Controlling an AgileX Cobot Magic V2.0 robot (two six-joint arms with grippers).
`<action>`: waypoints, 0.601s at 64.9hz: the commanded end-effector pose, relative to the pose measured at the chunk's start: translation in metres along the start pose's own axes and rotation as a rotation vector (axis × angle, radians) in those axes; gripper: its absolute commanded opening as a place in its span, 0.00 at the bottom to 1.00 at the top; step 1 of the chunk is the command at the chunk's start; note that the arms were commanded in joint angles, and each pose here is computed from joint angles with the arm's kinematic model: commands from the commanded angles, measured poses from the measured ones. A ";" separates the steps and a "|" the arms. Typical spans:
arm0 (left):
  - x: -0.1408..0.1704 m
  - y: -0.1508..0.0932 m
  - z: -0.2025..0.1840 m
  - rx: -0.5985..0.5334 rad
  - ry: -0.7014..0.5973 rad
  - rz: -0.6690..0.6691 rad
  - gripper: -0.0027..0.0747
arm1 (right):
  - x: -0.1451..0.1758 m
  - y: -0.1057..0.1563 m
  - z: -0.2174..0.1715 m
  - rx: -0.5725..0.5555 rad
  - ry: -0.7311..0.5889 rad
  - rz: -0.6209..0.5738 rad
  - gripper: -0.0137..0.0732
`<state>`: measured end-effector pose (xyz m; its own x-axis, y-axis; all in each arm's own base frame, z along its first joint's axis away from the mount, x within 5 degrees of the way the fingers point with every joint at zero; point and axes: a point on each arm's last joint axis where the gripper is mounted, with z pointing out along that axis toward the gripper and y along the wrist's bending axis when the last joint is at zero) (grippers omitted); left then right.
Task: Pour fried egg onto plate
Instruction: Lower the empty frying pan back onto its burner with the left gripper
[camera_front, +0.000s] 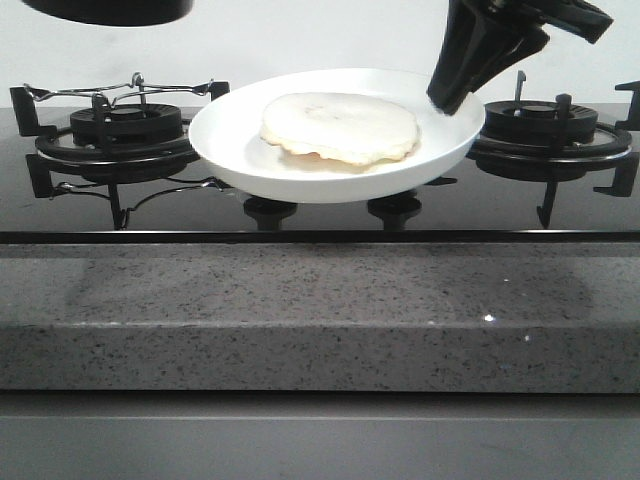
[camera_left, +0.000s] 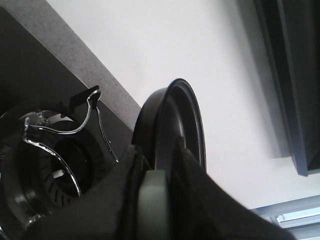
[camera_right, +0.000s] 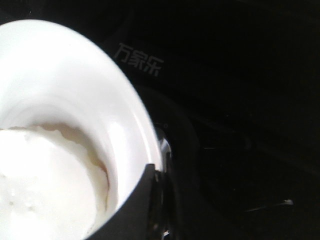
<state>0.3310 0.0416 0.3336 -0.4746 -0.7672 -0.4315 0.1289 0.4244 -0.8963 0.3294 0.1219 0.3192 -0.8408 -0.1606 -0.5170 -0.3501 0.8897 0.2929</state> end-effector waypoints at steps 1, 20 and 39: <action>-0.015 -0.021 0.002 0.147 -0.025 -0.098 0.01 | -0.010 0.010 -0.024 -0.030 -0.113 -0.005 0.09; -0.025 0.011 0.028 0.132 0.027 -0.194 0.01 | -0.010 0.010 -0.024 -0.030 -0.113 -0.005 0.09; -0.021 0.031 0.033 0.019 0.055 -0.156 0.01 | -0.010 0.010 -0.024 -0.030 -0.113 -0.005 0.09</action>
<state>0.3783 0.0571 0.2799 -0.5574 -0.7919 -0.2495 -0.0203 0.3135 -0.9494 0.3294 0.1219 0.3192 -0.8408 -0.1606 -0.5170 -0.3501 0.8897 0.2929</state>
